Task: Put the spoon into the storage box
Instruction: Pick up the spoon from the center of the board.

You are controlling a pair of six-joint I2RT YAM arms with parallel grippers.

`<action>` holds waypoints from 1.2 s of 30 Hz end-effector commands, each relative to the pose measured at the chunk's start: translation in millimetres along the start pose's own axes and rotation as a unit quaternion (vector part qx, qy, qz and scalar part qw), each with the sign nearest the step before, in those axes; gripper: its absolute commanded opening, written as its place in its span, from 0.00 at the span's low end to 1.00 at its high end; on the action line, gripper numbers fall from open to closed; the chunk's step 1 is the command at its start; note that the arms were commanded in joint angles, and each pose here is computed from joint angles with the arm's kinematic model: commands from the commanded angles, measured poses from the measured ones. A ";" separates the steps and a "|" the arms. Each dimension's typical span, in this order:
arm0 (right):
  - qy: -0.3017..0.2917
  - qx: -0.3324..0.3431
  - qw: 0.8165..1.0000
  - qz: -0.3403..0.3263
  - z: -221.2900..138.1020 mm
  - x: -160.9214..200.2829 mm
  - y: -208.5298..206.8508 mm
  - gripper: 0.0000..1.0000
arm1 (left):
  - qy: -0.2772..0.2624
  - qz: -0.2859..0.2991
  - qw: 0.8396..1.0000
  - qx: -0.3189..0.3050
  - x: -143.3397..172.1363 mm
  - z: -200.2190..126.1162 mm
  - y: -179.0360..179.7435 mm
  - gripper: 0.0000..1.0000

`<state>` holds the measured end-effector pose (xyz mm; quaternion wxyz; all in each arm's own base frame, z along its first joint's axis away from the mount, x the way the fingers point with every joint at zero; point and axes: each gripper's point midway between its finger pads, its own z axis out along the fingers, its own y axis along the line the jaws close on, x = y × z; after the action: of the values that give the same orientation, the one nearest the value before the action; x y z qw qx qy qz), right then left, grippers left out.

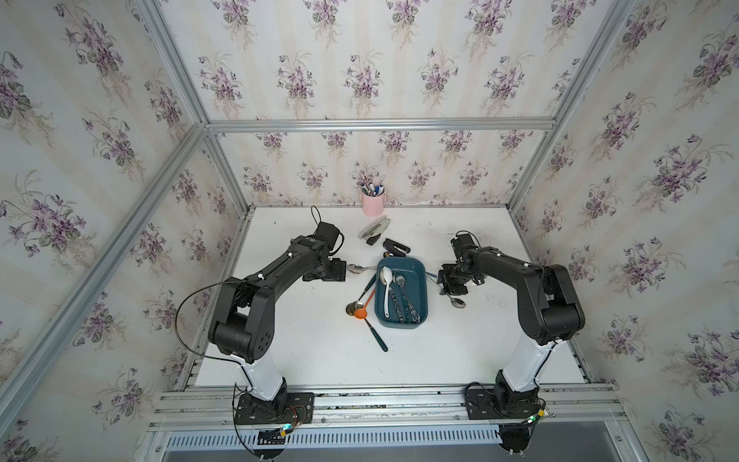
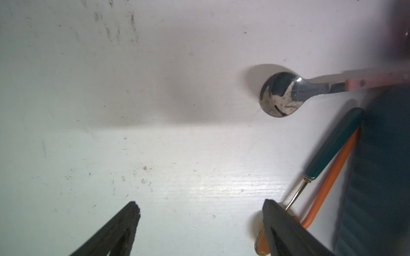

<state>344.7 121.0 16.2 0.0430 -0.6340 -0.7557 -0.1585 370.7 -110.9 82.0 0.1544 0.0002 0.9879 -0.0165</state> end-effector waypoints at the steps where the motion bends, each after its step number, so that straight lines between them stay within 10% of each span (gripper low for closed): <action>1: -0.026 0.029 0.999 0.012 1.7 -9.3 -9.5 0.43 | -0.010 -0.004 1.000 0.013 -4.6 -2.7 -1.7 0.90; 36: -0.144 0.124 0.951 -0.243 6.8 -63.3 15.6 0.23 | -0.006 -0.019 1.000 0.021 0.7 -5.6 12.6 0.91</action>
<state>366.2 84.0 8.3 0.0040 -0.4762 -0.8791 -0.0210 368.0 -98.5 83.0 0.1571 -0.0160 0.9867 -0.0382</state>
